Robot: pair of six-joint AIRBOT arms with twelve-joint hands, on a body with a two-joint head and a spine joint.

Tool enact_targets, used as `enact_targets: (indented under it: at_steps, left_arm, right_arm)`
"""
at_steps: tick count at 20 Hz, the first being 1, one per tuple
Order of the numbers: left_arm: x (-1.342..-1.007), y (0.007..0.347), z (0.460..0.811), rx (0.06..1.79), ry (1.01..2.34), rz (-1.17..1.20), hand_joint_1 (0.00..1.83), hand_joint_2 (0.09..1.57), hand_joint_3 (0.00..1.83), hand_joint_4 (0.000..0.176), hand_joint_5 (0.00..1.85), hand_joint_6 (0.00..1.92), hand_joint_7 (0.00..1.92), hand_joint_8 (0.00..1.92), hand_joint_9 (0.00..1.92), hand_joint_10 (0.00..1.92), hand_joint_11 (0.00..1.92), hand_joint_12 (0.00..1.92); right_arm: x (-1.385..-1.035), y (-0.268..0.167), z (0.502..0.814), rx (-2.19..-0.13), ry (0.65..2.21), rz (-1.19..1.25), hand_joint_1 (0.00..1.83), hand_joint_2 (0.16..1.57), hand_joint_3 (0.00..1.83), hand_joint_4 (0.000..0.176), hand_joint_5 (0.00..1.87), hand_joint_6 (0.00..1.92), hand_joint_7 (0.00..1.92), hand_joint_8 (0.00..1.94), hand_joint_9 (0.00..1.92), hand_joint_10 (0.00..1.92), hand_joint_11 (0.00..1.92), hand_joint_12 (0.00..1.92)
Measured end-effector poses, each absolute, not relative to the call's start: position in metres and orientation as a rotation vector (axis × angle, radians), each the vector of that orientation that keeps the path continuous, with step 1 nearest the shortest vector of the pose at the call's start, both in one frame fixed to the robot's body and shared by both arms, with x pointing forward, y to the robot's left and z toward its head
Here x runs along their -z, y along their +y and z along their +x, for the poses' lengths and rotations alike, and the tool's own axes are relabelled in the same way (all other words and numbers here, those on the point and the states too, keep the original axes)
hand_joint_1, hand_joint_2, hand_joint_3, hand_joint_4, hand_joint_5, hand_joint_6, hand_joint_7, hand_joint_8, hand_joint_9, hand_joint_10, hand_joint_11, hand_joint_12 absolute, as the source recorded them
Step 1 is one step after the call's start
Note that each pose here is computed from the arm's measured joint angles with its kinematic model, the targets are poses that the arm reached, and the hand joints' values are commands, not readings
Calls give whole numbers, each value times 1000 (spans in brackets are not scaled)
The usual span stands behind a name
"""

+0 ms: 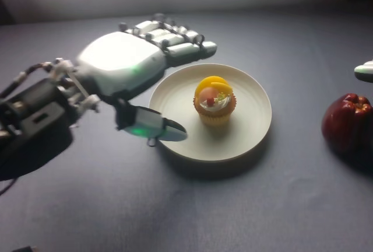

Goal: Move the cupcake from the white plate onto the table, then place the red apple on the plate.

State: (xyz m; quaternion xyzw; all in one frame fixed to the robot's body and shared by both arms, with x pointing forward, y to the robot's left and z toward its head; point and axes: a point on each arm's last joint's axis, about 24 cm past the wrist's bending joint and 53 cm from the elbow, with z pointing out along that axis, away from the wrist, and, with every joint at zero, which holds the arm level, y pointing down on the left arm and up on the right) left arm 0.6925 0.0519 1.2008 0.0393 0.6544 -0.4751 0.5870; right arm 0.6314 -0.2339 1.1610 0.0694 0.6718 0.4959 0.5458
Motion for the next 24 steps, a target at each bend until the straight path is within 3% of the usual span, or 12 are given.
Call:
enact_targets:
  at_steps: [1,2,3,4,7,9,11,12,16,17,20,24]
  left_arm:
    - [-1199,47,698,1104,1533,91,820,874,5,124,269,0,249,0,262,2,0,750]
    - [-1197,44,703,1100,1543,84,857,869,1,142,279,1,227,2,203,7,0,572]
    - [-1195,41,709,1103,1549,67,867,867,0,145,282,1,226,2,195,6,0,508]
    - [-1192,37,713,1107,1557,57,876,861,0,169,278,0,228,1,185,1,0,421]
    - [-1182,11,714,1128,1593,72,815,835,0,176,292,0,324,2,314,2,1,732]
    - [-1178,-1,717,1134,1603,79,813,852,0,174,303,5,399,9,397,11,20,831]
    - [-1174,-7,721,1125,1624,80,837,872,1,162,307,1,405,2,407,4,46,811]
    - [-1173,-7,724,1120,1627,78,872,885,0,144,340,0,426,1,427,2,84,784]
    - [-1163,-4,733,1056,1666,99,1076,936,1,34,526,2,650,5,692,29,331,836]
    - [-1162,-4,733,1055,1671,97,1086,945,0,21,557,0,690,3,765,43,380,944]
    - [-1162,-11,733,1071,1668,91,1111,959,0,15,603,2,728,1,825,38,425,972]
    - [-1161,-12,733,1076,1669,81,1067,932,0,6,639,6,765,4,914,46,503,1111]
  right_arm:
    - [-1161,-232,631,-1183,1589,164,831,1241,2,19,336,1,327,0,304,0,219,399]
    - [-1161,-230,632,-1189,1586,165,739,1266,0,31,268,0,280,0,280,0,209,327]
    - [-1158,-225,630,-1201,1590,158,694,1277,0,22,225,0,245,0,262,0,189,300]
    - [-1157,-222,629,-1206,1595,149,670,1284,2,21,179,0,197,0,236,0,163,281]
    - [-1158,-221,630,-1209,1591,146,582,1340,1,4,125,0,153,0,181,0,124,194]
    - [-1158,-222,630,-1208,1589,149,566,1345,0,21,121,0,179,0,209,0,171,159]
    - [-1158,-222,630,-1207,1590,150,538,1380,10,12,99,0,163,0,199,1,203,154]
    - [-1158,-222,630,-1207,1590,150,568,1388,7,9,110,3,176,3,205,2,212,145]
    - [-1158,-220,631,-1212,1586,149,601,1384,1,18,146,5,216,5,244,7,249,130]
    - [-1159,-220,631,-1213,1584,150,600,1383,0,12,148,4,217,4,248,7,248,125]
    - [-1158,-220,631,-1214,1584,150,605,1382,0,1,164,3,245,6,275,8,284,109]
    - [-1158,-220,631,-1214,1584,151,601,1385,0,10,165,1,248,1,267,1,267,80]
